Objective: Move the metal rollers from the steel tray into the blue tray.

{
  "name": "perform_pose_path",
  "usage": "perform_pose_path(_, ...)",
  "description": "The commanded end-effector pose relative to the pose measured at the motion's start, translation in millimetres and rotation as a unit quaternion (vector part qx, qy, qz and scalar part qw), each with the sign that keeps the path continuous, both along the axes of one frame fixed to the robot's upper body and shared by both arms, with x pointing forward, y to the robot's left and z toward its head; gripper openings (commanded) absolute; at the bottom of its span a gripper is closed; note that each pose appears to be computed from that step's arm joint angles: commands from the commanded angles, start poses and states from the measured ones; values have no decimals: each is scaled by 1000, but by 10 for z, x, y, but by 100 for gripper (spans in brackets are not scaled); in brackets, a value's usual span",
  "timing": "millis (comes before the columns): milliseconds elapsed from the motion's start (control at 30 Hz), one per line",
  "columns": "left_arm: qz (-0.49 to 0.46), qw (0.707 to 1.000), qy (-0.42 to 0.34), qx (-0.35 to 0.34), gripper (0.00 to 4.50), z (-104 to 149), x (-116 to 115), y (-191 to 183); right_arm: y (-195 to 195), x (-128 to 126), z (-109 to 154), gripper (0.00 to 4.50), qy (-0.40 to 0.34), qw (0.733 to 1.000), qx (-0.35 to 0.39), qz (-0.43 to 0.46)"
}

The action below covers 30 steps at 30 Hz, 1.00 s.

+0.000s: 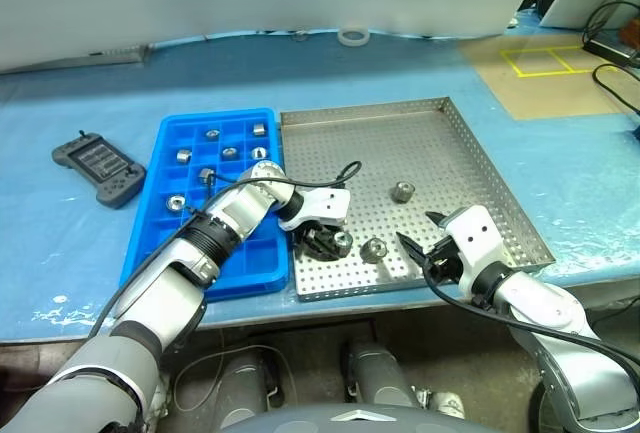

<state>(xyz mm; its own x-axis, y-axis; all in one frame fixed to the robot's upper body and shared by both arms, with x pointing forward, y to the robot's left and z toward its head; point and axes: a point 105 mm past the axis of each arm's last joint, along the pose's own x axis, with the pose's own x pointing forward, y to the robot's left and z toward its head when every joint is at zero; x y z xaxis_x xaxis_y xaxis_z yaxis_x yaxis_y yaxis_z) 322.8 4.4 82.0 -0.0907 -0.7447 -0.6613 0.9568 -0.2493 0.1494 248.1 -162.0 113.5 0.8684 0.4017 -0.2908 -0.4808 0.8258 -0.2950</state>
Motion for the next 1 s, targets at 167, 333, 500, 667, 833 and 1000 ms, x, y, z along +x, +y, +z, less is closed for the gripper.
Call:
perform_pose_path(167,22,991,56,-121,181,412,8,-128,47,98,126,324,-31,999,-2,26)
perform_pose_path(333,51,977,72,-196,181,778,55,-51,140,259,280,324,-55,996,4,68)
perform_pose_path(500,108,972,56,-200,181,843,133,260,185,481,357,324,-69,992,-6,103)
perform_pose_path(667,164,965,39,-202,181,866,194,540,265,608,386,324,-77,988,-8,132)
perform_pose_path(833,196,962,32,-190,181,743,196,662,338,676,414,324,-82,983,-17,162)
perform_pose_path(1000,192,958,34,-211,181,796,202,537,497,569,429,324,-78,971,-35,225)
